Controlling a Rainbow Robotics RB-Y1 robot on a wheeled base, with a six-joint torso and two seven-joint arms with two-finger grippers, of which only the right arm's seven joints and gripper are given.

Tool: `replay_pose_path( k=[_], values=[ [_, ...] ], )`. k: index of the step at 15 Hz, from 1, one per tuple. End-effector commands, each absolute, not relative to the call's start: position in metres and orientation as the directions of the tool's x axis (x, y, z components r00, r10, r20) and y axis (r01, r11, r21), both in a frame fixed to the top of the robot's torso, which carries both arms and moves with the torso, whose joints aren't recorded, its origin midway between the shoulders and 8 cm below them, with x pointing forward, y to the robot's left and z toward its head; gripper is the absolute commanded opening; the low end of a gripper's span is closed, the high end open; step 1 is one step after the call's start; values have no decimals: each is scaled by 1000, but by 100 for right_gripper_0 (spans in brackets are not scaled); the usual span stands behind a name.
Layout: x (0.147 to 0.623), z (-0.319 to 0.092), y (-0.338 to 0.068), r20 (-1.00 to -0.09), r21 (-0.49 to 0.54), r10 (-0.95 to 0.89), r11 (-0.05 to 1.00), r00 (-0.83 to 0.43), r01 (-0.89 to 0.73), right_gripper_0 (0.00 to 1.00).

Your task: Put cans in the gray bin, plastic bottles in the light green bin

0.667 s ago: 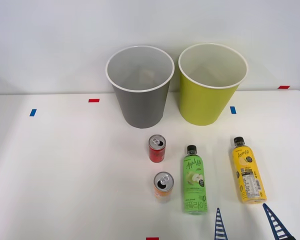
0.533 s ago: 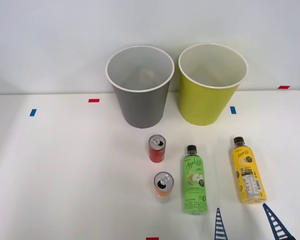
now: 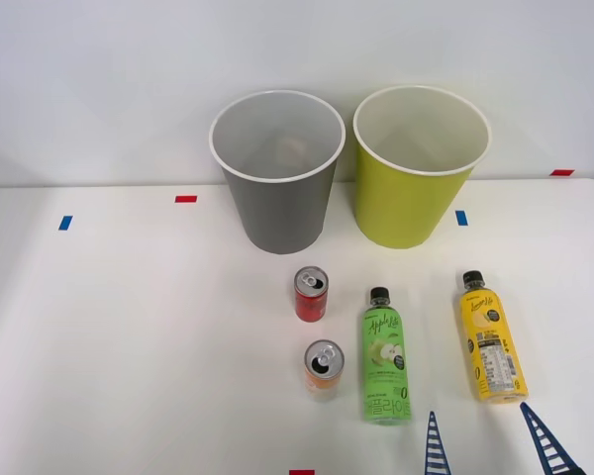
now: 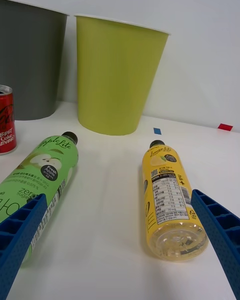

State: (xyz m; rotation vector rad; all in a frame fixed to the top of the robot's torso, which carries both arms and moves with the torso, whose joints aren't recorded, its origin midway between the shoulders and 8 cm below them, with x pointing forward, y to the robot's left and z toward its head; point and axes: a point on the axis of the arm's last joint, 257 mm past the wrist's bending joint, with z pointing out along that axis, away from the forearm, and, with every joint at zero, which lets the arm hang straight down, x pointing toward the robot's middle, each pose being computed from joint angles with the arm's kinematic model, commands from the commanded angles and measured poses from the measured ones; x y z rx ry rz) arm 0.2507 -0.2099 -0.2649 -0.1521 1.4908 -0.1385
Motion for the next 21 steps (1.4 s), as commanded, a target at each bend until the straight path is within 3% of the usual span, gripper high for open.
replay_pose_path(
  k=[1, 21],
  values=[
    [251, -265, -210, -980, -186, -185, 983, 75, -2, 100],
    [251, -265, -210, -980, -186, -185, 983, 75, -2, 100]
  ],
)
